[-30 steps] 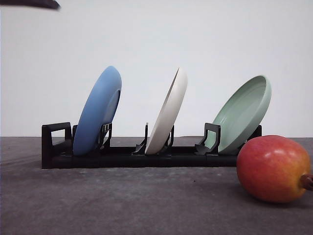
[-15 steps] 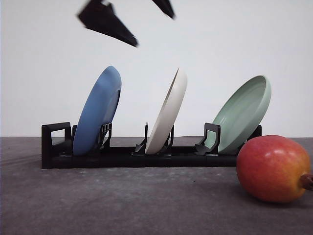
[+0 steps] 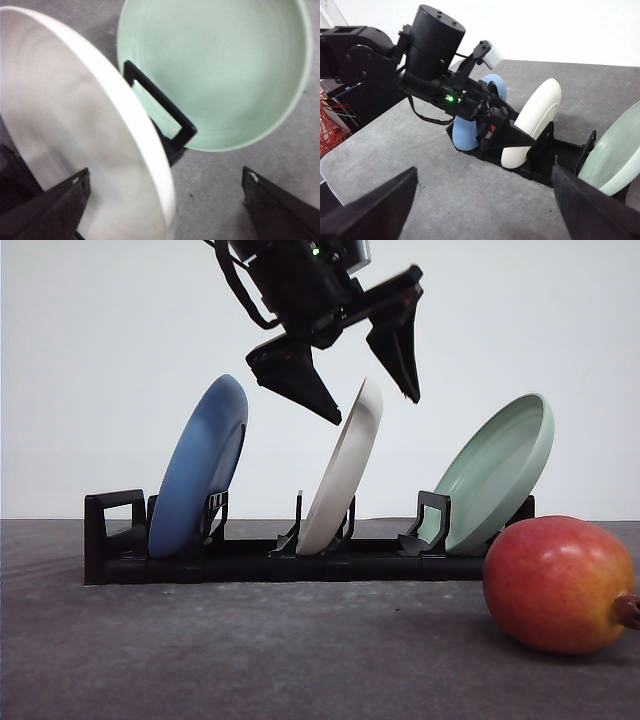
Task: Place pomegranate in white plate
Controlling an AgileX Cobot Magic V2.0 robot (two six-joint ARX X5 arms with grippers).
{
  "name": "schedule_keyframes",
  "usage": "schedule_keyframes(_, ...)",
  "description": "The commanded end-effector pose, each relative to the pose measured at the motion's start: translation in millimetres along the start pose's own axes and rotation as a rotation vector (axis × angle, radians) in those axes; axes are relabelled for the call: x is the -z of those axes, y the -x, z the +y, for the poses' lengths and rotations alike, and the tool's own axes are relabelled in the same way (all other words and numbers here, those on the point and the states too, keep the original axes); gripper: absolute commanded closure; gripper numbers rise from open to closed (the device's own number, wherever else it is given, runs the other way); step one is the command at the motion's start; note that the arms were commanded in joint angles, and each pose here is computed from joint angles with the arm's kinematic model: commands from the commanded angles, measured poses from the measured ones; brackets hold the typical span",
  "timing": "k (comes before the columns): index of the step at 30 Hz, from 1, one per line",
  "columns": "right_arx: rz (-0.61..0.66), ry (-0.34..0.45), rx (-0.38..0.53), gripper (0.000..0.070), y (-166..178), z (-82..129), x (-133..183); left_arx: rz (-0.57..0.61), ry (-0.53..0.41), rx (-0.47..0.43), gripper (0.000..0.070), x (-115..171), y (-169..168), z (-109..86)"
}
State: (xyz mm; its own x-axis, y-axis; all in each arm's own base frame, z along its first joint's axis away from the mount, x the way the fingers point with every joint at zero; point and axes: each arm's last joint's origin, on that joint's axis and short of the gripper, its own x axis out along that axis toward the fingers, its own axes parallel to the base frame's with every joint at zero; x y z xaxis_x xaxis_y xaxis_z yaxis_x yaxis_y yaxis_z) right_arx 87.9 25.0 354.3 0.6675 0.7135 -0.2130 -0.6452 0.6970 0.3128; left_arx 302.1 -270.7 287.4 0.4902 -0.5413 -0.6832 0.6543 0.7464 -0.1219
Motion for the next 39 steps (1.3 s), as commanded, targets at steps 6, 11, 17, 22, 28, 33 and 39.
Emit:
schedule_keyframes(6,-0.017,0.013,-0.002,0.0157,2,2,-5,0.008,-0.014,0.002,0.0126,-1,-15,-3.2)
schedule_keyframes(11,-0.017,0.013,-0.002,0.0157,2,2,-5,0.019,-0.007,0.007,0.0498,1,-17,-6.3)
schedule_keyframes(17,-0.014,0.01,-0.001,0.0157,2,2,-5,0.02,-0.009,0.011,0.07,1,-17,-8.7)
schedule_keyframes(22,-0.012,0.008,-0.001,0.0157,2,2,-4,0.015,-0.014,0.017,0.07,0,-15,-11.9)
schedule_keyframes(28,-0.012,0.009,-0.001,0.0157,2,2,-4,-0.027,-0.023,0.031,0.07,-7,3,-18.8)
schedule_keyframes(33,-0.012,0.009,-0.001,0.0157,2,2,-4,-0.103,-0.041,0.055,0.07,-16,33,-29.4)
schedule_keyframes(39,-0.012,0.012,-0.001,0.0157,2,2,-4,-0.189,-0.07,0.104,0.07,-22,81,-49.7)
